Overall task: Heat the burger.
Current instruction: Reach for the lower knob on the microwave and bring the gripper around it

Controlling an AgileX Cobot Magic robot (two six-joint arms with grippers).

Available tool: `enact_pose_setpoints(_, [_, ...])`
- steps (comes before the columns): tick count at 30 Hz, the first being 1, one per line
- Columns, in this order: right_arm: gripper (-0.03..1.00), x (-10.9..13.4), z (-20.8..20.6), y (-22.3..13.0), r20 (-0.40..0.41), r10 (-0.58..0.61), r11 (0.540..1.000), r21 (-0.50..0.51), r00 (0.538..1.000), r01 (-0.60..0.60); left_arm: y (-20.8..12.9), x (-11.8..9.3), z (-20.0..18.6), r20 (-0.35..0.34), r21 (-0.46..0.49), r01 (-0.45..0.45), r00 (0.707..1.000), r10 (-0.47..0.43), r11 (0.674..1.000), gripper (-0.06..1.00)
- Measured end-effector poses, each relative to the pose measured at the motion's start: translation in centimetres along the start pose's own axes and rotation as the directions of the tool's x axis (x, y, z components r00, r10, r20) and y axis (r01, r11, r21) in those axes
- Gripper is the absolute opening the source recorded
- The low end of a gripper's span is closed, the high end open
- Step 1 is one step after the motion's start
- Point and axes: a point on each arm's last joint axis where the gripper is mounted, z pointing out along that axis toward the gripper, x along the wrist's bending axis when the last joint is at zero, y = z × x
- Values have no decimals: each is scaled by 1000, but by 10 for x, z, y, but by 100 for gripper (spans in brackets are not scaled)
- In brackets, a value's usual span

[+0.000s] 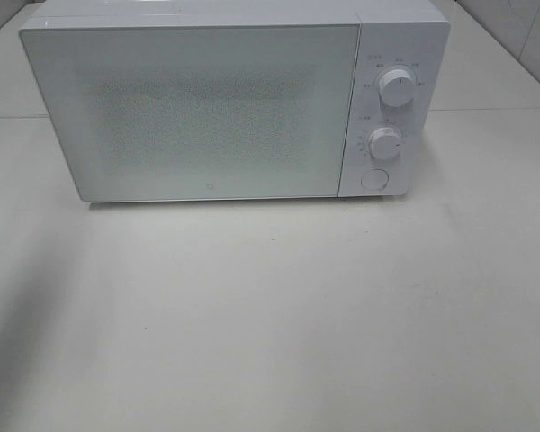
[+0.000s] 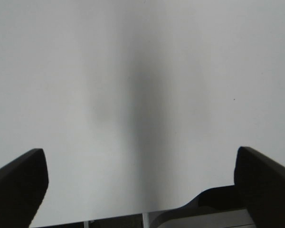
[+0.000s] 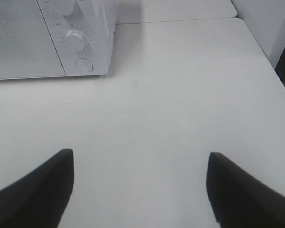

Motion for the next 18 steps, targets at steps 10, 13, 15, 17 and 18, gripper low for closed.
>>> enact_pose_setpoints(10, [73,0,0,0,0,0,1000,0,1000,0,-71,4,0,-14,-76,-2,1000,1,997,99])
enact_pose_setpoints(13, [73,0,0,0,0,0,1000,0,1000,0,-85,4,0,-20,-98,-8,1000,6,995,99])
enact_pose_setpoints(15, [73,0,0,0,0,0,1000,0,1000,0,-95,4,-1,-21,-118,-10,1000,8,993,99])
enact_pose_setpoints(17, [73,0,0,0,0,0,1000,0,1000,0,-99,4,-2,-21,-130,-11,1000,8,992,99])
enact_pose_setpoints(18, [73,0,0,0,0,0,1000,0,1000,0,-109,3,-3,-22,-149,-13,1000,10,989,99])
